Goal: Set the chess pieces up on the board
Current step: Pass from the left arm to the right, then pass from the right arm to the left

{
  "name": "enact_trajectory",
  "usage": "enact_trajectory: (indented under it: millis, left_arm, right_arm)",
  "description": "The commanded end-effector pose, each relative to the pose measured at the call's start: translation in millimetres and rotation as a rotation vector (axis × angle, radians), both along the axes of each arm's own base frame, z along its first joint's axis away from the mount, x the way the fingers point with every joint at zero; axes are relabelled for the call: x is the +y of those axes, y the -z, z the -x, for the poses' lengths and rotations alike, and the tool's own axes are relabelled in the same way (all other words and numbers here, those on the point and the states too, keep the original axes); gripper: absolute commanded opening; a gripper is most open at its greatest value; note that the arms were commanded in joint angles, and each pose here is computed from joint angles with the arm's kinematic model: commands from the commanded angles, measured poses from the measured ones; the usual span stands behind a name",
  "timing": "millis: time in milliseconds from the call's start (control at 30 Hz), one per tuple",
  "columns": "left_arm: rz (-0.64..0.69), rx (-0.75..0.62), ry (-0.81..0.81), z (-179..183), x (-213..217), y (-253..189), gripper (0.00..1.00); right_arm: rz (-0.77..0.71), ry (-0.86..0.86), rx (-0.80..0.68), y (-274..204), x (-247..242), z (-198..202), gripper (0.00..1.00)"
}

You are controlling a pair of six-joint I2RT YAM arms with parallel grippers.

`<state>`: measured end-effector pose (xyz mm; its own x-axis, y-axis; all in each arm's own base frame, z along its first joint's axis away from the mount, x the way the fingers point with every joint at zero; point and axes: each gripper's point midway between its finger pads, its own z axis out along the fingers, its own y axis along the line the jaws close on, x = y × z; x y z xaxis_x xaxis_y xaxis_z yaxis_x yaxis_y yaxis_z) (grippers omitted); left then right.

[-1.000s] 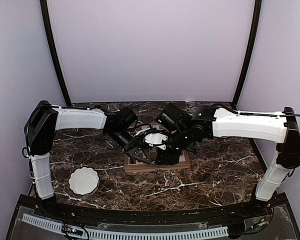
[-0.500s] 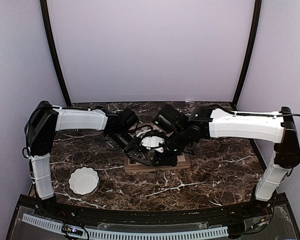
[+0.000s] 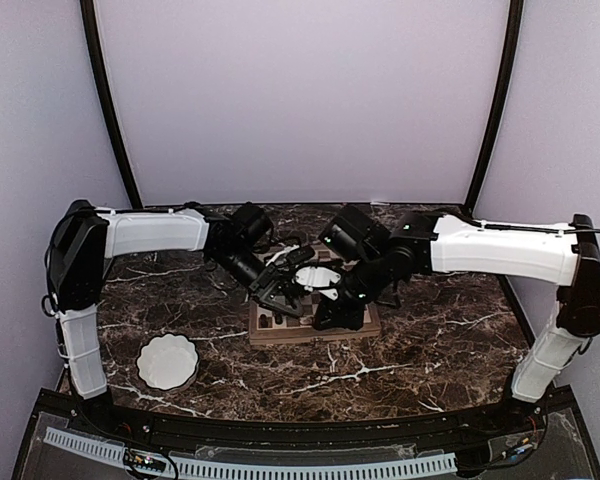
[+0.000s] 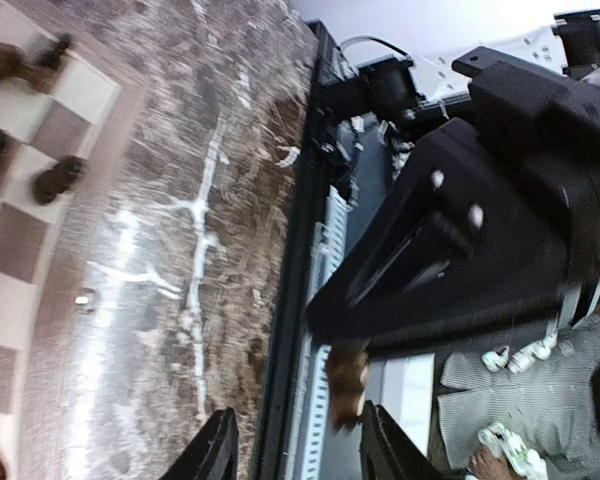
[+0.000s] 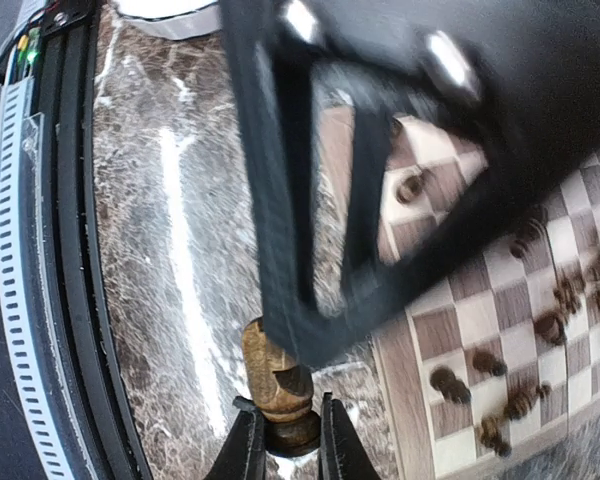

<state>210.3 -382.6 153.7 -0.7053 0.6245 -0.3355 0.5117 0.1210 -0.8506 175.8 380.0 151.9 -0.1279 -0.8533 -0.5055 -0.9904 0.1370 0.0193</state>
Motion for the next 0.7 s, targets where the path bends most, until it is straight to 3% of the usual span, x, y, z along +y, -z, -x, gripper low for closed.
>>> enact_trajectory:
  millis: [0, 200, 300, 433, 667]
  left_arm:
    - [-0.009, -0.202, -0.135, -34, 7, -33, 0.44]
    - [0.082, -0.279, -0.464, -80, -1, -65, 0.45]
    - [0.219, -0.399, -0.638, -104, -10, -106, 0.49]
    - [0.253, -0.431, -0.663, -113, -29, -126, 0.52]
    - [0.286, -0.413, -0.537, -111, -73, -129, 0.52]
  right_arm:
    - [-0.154, 0.131, 0.026, -33, -16, -16, 0.02]
    - [-0.415, 0.388, 0.009, -74, -40, -54, 0.03]
    - [-0.551, 0.532, -0.008, -94, -55, -75, 0.03]
    - [-0.689, 0.660, -0.026, -113, -72, -95, 0.04]
    - [-0.681, 0.647, -0.031, -106, -75, -98, 0.05]
